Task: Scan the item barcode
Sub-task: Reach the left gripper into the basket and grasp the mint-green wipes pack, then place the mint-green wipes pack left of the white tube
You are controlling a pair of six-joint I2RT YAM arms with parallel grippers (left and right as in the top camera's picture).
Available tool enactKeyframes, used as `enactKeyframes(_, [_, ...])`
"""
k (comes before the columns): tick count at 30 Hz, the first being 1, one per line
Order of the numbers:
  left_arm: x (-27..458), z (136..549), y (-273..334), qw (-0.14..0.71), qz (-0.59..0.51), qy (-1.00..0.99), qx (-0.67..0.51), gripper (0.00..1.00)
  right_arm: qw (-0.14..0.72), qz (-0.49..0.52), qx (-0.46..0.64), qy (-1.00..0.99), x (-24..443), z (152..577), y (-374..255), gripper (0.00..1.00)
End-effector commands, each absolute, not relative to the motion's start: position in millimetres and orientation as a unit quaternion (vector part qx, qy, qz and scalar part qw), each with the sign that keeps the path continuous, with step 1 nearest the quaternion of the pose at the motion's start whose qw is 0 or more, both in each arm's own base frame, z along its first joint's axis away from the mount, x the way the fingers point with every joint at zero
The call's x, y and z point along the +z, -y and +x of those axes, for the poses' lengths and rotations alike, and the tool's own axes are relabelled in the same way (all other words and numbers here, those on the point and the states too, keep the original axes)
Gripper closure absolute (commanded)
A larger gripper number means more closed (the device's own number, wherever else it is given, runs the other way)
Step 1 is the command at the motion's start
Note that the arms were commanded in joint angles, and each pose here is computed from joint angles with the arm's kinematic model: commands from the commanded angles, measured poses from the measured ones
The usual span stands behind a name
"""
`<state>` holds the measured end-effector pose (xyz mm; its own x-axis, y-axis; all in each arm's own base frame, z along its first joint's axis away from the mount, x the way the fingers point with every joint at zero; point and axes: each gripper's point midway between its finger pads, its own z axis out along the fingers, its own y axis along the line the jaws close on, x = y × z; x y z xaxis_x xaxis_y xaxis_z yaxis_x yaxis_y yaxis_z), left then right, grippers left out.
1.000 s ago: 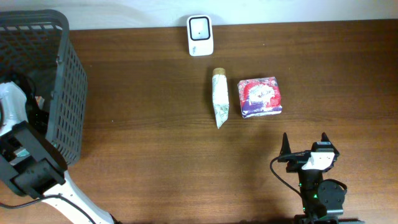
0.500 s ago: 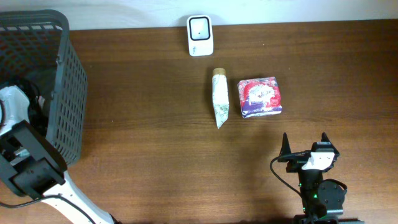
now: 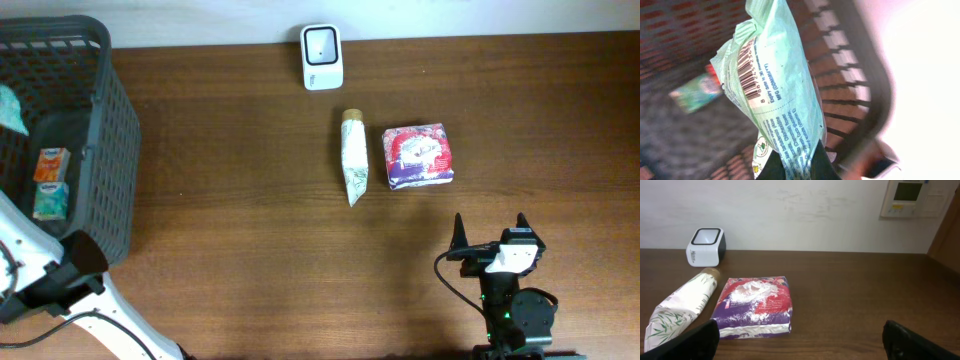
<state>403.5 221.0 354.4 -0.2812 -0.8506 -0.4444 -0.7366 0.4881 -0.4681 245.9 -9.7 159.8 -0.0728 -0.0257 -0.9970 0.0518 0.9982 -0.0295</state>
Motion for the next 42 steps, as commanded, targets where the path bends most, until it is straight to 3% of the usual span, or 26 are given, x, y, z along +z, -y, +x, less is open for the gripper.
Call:
enactKeyframes(1, [399.6,423.1,-172.9,0.408,-0.357,-0.831,-0.127,1.0,0.679,0.009,-0.023,-0.734,155.8,246.0,7.9,0.02])
enactKeyframes(7, [401.7,452.1,-60.4,0.404,-0.161,-0.887,-0.158,1.0,0.679,0.009,-0.023,-0.734,155.9,246.0,7.9,0.01])
enactKeyframes(11, [379.8,452.0,34.6,0.354,-0.04,-0.919,-0.166,1.0,0.679,0.009,-0.023,-0.734,155.8,246.0,7.9,0.02])
enactKeyframes(17, [292.7,447.4,107.2,0.226,0.03,-0.971,-0.07,1.0,0.679,0.009,-0.023,-0.734,155.8,246.0,7.9,0.02])
enactKeyframes(21, [203.5,438.2,149.1,0.119,0.076,-0.989,-0.048,1.0,0.679,0.009,-0.023,-0.734,155.8,246.0,7.9,0.02])
enactKeyframes(27, [110.4,427.3,188.6,0.074,0.169,-0.982,-0.036,1.0,0.679,0.009,-0.023,-0.734,155.8,246.0,7.9,0.02])
enactKeyframes(33, [70.5,422.0,200.1,0.071,0.209,-0.974,-0.039,0.88,0.679,0.009,-0.023,-0.734,155.8,246.0,7.9,0.02])
enactKeyframes(36, [69.7,426.2,202.0,0.081,0.209,-0.974,-0.041,0.58,0.679,0.009,-0.023,-0.734,155.8,246.0,7.9,0.01])
enactKeyframes(39, [70.4,425.7,207.0,0.081,0.21,-0.973,-0.056,0.5,0.679,0.009,-0.023,-0.734,155.8,246.0,7.9,0.01])
enactKeyframes(42, [79.7,431.1,206.8,0.091,0.206,-0.973,-0.058,0.51,0.679,0.009,-0.023,-0.734,155.8,246.0,7.9,0.02])
